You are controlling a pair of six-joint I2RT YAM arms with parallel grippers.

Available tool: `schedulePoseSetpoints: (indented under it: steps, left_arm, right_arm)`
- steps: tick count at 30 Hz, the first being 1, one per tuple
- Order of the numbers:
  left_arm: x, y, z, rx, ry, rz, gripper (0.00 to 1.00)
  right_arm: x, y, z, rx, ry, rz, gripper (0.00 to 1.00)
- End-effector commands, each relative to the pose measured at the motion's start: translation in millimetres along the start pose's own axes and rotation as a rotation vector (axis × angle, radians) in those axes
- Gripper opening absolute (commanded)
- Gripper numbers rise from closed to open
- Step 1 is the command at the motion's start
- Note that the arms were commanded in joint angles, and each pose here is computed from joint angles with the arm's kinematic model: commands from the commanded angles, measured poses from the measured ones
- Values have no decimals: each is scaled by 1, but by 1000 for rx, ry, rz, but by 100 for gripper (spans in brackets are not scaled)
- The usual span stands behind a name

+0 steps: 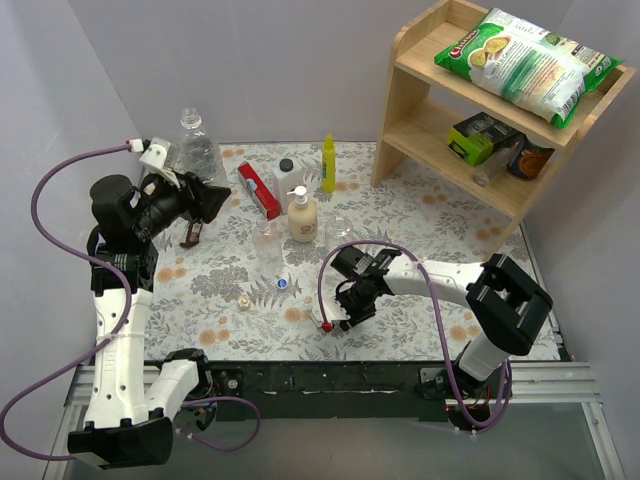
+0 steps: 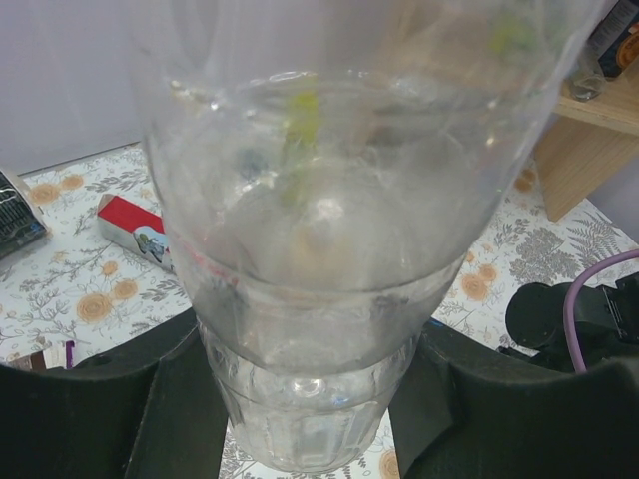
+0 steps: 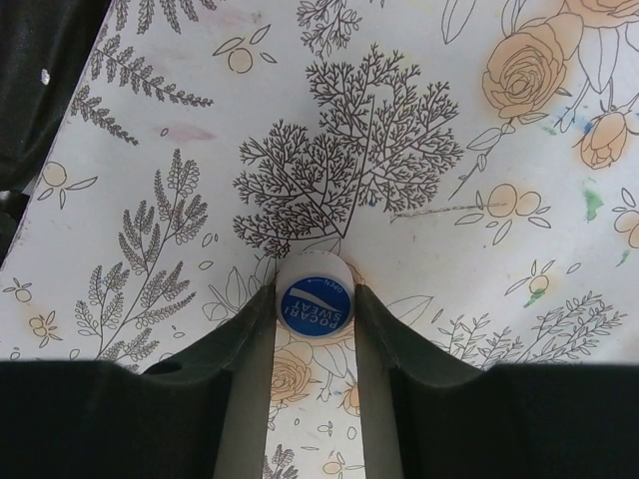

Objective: Screw on the bottle caps

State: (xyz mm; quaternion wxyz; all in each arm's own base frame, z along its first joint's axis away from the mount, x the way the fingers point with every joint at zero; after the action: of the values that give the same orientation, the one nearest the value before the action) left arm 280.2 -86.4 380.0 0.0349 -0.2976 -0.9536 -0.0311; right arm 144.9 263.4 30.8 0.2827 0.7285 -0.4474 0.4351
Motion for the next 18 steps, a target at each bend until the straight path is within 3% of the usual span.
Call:
schedulePoseSetpoints:
  steps: [1,6,10,11,14,18]
  left_arm:
    - [2,-3,-2,-8,-22,16,5]
    - [-9,-14,-11,-62,-43,139,0]
    - [-32,-29,-14,-111,2,273,0]
    - [-33,-33,-13,-169,26,301,0]
    - [-35,-68,6,-250,81,426,0]
    - [-7,-104,65,-307,113,578,0]
  right_arm:
    - [0,0,-3,14,-6,13,35]
    - [44,-11,-45,-60,-119,74,23]
    - [124,-23,-92,-200,-321,119,19]
    - [163,-35,-103,-221,-391,180,18]
    - [241,-37,-131,-292,-549,246,16]
    - [292,-27,-153,-290,-636,311,8]
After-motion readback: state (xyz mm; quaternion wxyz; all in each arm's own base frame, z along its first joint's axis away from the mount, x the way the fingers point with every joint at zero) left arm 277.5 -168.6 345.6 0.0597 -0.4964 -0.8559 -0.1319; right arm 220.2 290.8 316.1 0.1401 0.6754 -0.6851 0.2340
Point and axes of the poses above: each gripper's point midway between its finger pads, its own x axis back along the fingers, its own y axis along the line the jaws close on, z = x × y, the point moved 1 cm from there along x, back along the fingers, and after that the axes turned 12 degrees about -x, right-handed, at the moved point
